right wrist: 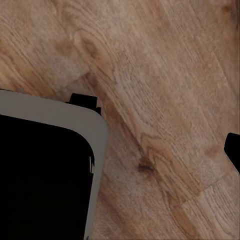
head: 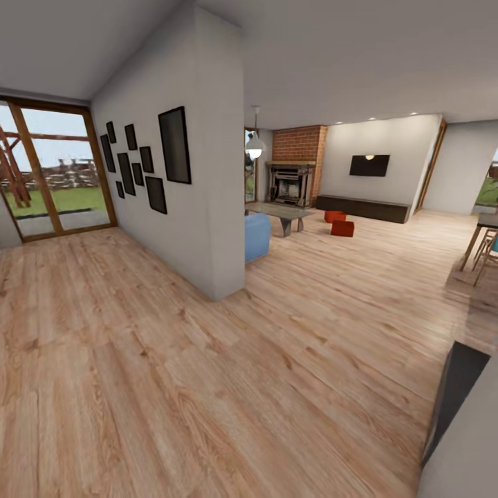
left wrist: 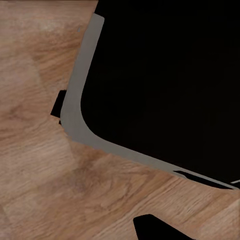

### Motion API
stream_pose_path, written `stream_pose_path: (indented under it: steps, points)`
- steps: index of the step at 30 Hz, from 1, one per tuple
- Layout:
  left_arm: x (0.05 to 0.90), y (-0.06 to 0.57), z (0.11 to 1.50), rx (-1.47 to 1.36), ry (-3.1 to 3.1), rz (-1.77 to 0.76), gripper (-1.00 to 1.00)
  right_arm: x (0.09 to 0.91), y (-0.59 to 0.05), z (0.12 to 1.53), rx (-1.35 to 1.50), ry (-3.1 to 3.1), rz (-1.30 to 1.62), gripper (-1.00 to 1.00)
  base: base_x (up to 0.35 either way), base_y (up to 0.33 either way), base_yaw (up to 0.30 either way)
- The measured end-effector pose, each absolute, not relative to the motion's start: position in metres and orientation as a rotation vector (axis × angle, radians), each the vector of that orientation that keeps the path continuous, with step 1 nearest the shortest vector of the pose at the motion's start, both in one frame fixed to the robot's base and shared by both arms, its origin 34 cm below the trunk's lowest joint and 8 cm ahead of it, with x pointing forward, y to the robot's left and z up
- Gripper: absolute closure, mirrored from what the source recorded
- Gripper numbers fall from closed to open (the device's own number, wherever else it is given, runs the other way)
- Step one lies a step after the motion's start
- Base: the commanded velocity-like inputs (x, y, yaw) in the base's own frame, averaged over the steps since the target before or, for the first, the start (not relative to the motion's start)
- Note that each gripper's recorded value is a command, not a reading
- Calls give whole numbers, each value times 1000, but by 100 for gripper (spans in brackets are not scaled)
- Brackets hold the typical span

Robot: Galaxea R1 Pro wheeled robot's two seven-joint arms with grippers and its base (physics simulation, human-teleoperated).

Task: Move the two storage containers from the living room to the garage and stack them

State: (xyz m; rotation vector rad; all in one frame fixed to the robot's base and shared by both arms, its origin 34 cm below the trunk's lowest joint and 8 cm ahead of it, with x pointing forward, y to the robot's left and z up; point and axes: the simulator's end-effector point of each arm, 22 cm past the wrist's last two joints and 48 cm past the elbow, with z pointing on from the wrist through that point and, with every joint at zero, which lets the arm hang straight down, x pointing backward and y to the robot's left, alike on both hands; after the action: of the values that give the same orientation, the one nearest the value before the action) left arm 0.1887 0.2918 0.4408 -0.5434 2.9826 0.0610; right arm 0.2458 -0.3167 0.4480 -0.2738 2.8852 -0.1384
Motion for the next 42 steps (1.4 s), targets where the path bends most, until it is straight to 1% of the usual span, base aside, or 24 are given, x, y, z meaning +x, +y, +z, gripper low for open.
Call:
stream_pose_path:
  steps: [4, 7, 42]
  points:
    - [189, 292, 441, -544, 2982, 61, -100, 246, -317, 448, -274, 2885, -140, -100, 324, 0, -14]
    - [188, 292, 441, -544, 2983, 61, -100, 246, -316, 448, -273, 2885, -140, -100, 324, 0, -196]
    - [188, 296, 441, -549, 2983, 68, -100, 244, -305, 447, -288, 2891, -117, -100, 324, 0, -265]
